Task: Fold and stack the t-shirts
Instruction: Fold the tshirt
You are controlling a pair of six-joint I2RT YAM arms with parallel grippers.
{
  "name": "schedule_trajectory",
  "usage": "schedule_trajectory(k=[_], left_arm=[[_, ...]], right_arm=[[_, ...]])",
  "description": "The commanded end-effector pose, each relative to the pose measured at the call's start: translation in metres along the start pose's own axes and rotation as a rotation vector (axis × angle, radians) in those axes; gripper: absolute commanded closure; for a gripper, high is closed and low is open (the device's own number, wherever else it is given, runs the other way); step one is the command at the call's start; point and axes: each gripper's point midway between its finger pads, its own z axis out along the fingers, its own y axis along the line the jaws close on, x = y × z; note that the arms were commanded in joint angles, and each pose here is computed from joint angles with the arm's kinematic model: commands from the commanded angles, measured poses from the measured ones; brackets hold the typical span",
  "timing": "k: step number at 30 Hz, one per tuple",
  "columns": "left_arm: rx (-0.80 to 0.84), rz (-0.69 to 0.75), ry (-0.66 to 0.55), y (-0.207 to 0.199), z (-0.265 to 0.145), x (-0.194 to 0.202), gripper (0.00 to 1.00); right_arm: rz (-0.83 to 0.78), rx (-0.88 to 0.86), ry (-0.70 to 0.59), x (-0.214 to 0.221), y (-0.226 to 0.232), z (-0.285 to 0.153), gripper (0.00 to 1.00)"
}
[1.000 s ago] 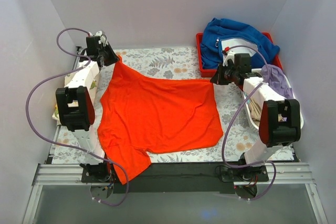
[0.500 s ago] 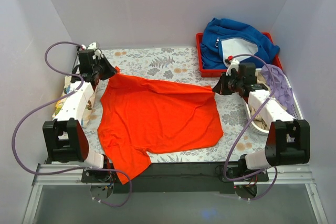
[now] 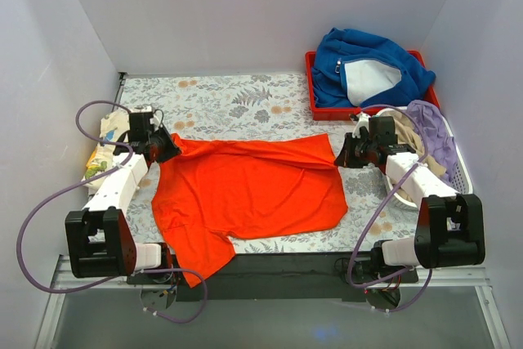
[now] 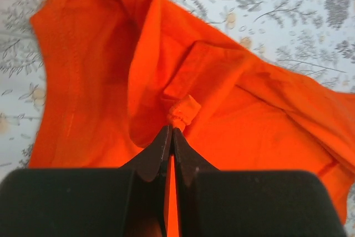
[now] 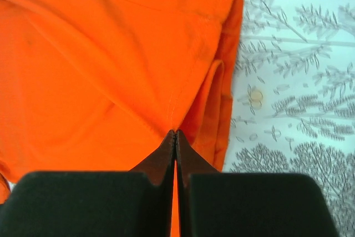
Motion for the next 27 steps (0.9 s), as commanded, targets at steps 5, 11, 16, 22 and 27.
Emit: schedule_trajectory(k=[5, 11, 16, 22, 27], left_arm=[[-0.184, -0.036, -0.069, 0.04, -0.017, 0.011, 1.0], [-0.312, -0.026, -0.161, 0.059, -0.028, -0.01, 1.0], [-0.424, -0.054, -0.148, 0.083, -0.028, 0.003, 1.0], [-0.367, -0.062, -0.202, 0.067, -0.028, -0.02, 1.0], [-0.3, -0.052, -0.236, 0.045, -0.041, -0.046, 1.0]], right_arm=[[0.058, 0.195, 0.032, 0.024, -0.033, -0.004, 0.99], [0.028, 0.283, -0.018, 0.004, -0.049, -0.007, 0.99], [0.05, 0.311, -0.024, 0.0, -0.052, -0.006, 0.99], [0.028, 0.303, -0.121, -0.035, -0.047, -0.011, 0.99], [0.016, 0.291, -0.167, -0.061, -0.038, -0.018, 0.99]])
